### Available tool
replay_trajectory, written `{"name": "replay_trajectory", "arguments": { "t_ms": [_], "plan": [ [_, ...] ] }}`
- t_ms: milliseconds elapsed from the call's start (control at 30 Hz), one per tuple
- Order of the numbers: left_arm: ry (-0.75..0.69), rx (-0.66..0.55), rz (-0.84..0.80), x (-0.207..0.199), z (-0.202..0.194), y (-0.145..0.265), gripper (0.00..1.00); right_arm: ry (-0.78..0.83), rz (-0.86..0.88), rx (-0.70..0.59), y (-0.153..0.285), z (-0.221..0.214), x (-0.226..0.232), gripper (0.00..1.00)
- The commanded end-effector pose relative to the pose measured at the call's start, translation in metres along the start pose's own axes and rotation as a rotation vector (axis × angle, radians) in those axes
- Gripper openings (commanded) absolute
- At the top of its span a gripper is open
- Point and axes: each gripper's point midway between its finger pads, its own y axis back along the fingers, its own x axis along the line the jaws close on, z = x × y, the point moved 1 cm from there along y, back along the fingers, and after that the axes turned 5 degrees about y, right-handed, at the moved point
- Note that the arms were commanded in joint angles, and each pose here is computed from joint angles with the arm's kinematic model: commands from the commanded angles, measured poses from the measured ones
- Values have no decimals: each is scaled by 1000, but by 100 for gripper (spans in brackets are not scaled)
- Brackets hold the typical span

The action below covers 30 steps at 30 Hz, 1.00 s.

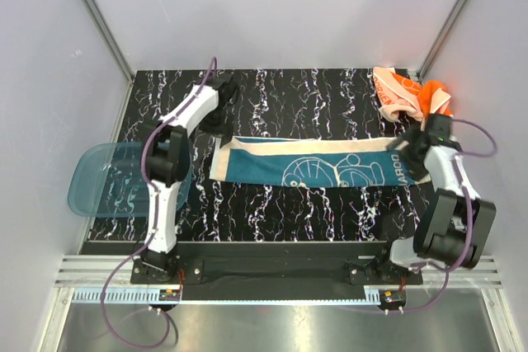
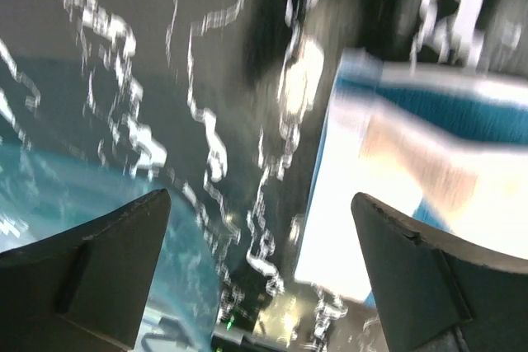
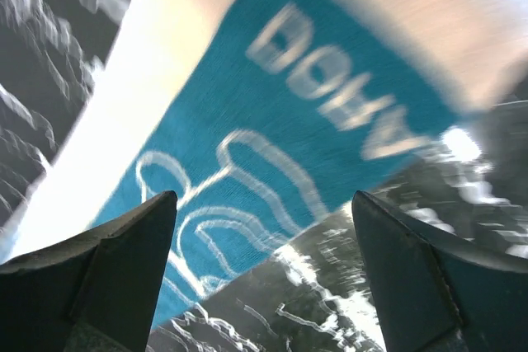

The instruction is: Roll the towels

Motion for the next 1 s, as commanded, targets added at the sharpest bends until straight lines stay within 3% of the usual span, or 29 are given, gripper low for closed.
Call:
{"name": "replay_trajectory", "arguments": {
  "t_ms": [0, 200, 367, 633, 967],
  "plan": [
    [10, -162, -77, 6, -2, 64, 99, -167, -98, -77, 18, 25, -57, 94],
    [-50, -275, -190, -20, -42, 91, 99, -368, -180, -141, 31, 43, -113, 94],
    [-96, -288, -218, -27, -73, 75, 99, -430, -153, -61, 7, 39, -124, 88],
    [-103, -300, -249, -31, -79, 77, 99, -456, -190, -73, -17, 54, -134, 77],
    [-113, -276, -238, -33, -82, 69, 99, -476, -196, -69, -40, 65, -138, 70]
  ]
}}
